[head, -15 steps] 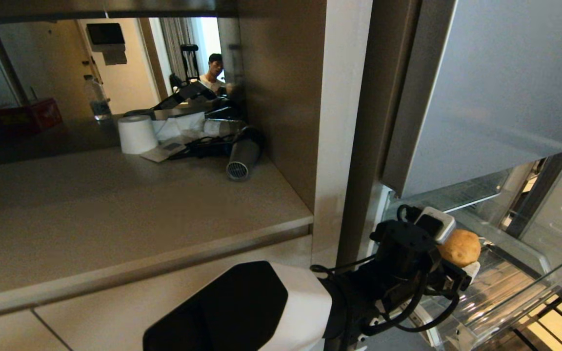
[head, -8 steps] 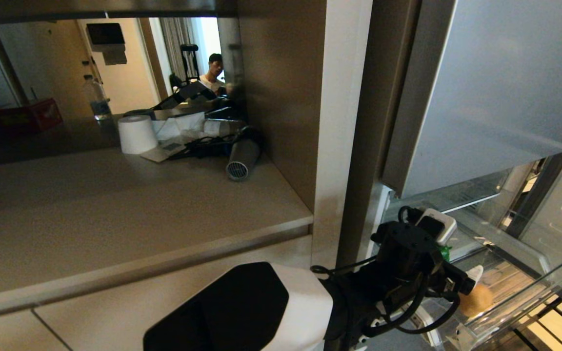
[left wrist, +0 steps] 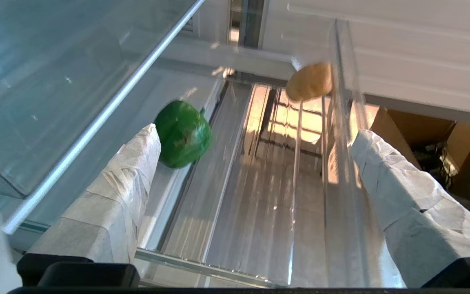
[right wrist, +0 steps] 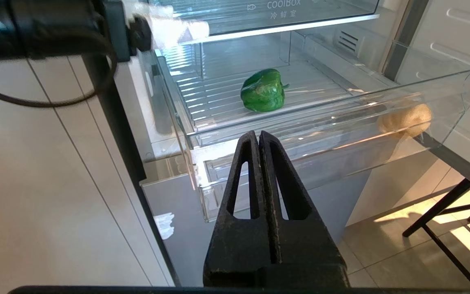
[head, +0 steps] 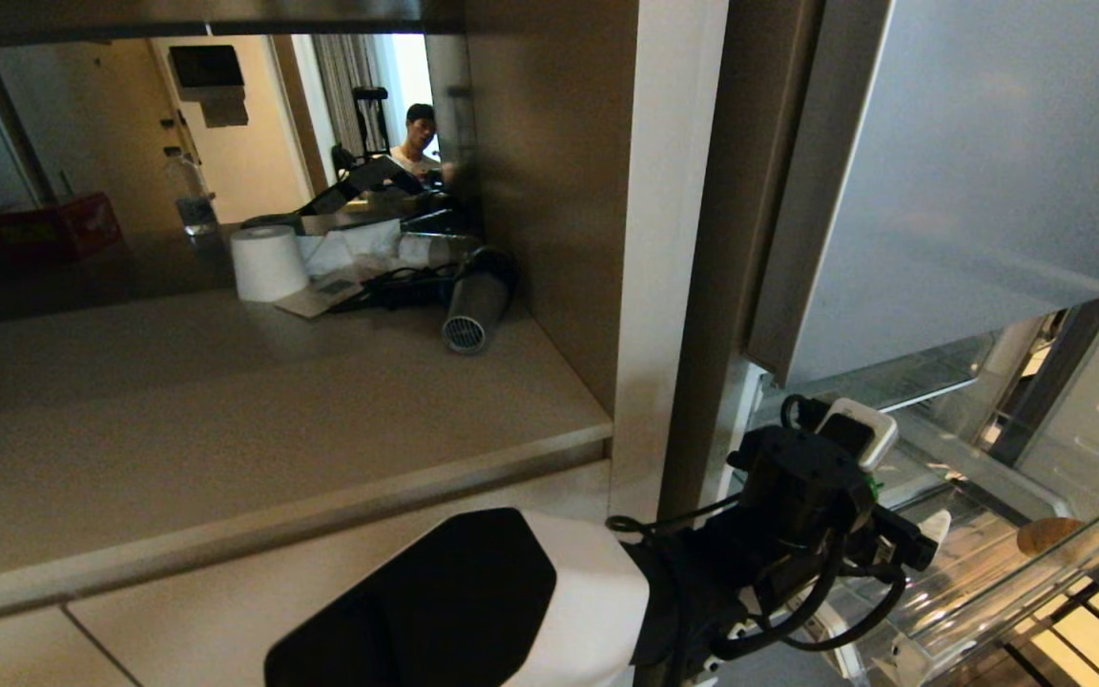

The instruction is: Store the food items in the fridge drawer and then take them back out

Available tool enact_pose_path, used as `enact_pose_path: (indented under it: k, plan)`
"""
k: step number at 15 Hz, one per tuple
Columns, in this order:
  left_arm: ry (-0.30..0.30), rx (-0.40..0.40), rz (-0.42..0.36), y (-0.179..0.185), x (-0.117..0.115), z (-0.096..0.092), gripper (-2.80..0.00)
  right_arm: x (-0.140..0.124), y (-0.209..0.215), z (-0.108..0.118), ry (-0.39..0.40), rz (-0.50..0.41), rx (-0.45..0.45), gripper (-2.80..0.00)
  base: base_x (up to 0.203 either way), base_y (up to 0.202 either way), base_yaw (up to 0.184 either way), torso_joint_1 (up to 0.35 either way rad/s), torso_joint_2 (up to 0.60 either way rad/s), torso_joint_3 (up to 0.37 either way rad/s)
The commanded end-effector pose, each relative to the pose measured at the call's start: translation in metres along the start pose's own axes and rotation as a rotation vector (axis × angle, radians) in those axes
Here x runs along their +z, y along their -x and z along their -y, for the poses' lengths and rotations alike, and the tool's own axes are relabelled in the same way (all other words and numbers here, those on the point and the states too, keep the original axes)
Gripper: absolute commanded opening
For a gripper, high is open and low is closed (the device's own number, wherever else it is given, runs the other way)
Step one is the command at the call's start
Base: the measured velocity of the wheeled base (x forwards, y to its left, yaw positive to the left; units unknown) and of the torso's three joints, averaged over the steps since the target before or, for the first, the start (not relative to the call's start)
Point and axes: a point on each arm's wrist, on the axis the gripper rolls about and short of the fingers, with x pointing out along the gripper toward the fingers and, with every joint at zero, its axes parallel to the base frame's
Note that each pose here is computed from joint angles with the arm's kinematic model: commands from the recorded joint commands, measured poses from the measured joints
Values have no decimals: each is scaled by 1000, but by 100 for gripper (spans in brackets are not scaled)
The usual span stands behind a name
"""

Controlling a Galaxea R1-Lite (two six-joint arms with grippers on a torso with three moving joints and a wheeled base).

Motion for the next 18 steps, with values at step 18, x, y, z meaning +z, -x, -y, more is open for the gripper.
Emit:
enact_pose_path:
  k: [18]
  plan:
    - [11, 217, 54, 218, 94, -75, 0, 0, 0, 0, 3, -1, 0, -280, 0, 0, 0, 0, 0, 0]
